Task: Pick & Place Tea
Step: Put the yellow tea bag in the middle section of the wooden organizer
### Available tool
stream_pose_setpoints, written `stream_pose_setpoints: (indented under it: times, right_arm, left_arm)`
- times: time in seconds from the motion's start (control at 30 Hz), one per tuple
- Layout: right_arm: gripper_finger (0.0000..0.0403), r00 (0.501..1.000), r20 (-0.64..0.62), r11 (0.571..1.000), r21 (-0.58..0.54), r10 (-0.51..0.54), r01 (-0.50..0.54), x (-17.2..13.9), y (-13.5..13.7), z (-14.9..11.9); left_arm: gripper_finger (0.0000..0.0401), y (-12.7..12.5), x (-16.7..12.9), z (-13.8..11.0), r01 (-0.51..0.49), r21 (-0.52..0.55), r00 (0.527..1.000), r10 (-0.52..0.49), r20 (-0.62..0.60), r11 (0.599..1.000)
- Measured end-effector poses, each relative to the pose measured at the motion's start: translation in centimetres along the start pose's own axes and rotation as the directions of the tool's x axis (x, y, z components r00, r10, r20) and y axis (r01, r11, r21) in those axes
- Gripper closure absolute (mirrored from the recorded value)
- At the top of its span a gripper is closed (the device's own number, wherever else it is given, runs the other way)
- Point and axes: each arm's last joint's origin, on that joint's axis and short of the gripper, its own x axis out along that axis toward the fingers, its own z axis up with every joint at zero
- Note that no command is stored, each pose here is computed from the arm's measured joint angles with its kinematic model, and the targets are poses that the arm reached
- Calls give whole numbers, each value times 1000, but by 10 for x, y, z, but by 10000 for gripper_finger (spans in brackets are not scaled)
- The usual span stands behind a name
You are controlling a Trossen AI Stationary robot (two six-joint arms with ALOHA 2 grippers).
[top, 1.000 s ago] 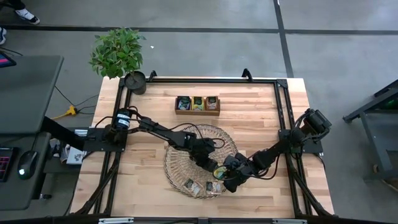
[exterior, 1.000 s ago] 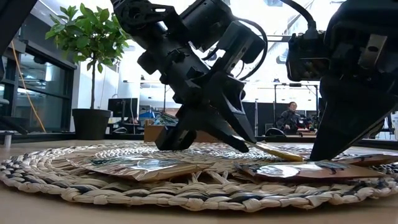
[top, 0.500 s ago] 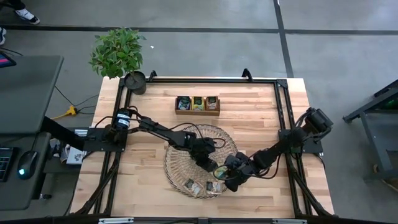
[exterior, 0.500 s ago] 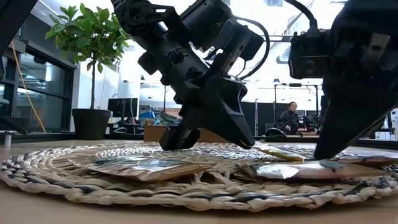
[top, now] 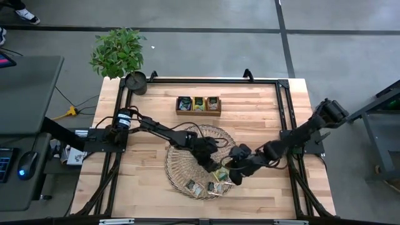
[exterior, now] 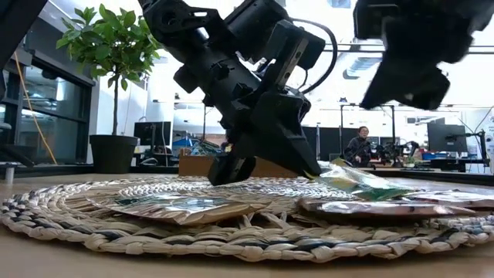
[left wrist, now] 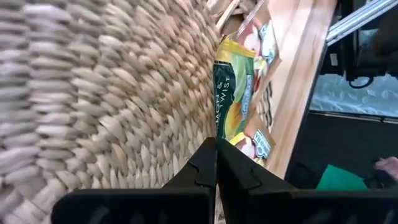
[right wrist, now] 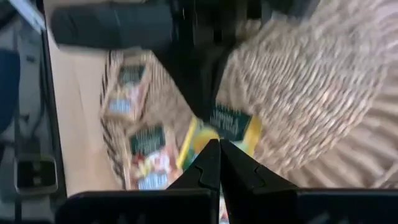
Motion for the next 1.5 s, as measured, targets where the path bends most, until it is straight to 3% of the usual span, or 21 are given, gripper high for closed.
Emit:
stream_pose_setpoints:
  times: [0.17, 0.4, 0.67, 0.73, 0.8, 0.93, 1.17, 1.4, 1.5]
  right_arm:
    - [403, 997, 72, 999, 34, -34, 32, -17, -3, 10]
    - [403, 986, -13, 975, 148, -168, 168, -17, -25, 15]
    - [403, 976, -10, 953, 213, -218, 215, -15, -35, 22]
    - [403, 975, -7, 951, 219, -223, 219, -15, -36, 24]
    - [403, 974, -5, 949, 225, -227, 222, -14, -38, 26]
    - [403, 973, 11, 952, 211, -230, 223, -14, -38, 28]
    - [403, 970, 24, 968, 82, -240, 238, -14, -39, 29]
    - [403, 971, 21, 970, -36, -238, 239, -14, -39, 29]
    - [403, 972, 19, 969, -67, -236, 237, -14, -39, 29]
  left_arm:
    - [401, -9, -14, 8, 50, 104, 999, -51, 7, 993]
    - [401, -7, -37, 23, 34, 172, 999, -38, 19, 984]
    - [401, -7, -89, 27, -153, 285, 988, 148, 39, 946]
    - [401, -10, -100, 32, -196, 322, 980, 174, 96, 926]
    - [401, -6, -114, 27, -262, 325, 965, 251, 78, 909]
    - [401, -12, -134, 31, -319, 424, 948, 280, 155, 847]
    - [401, -21, -168, 48, -504, 471, 861, 466, 206, 724]
    - [401, -27, -204, 71, -561, 534, 818, 522, 241, 633]
    - [401, -17, -222, 79, -596, 544, 784, 574, 235, 591]
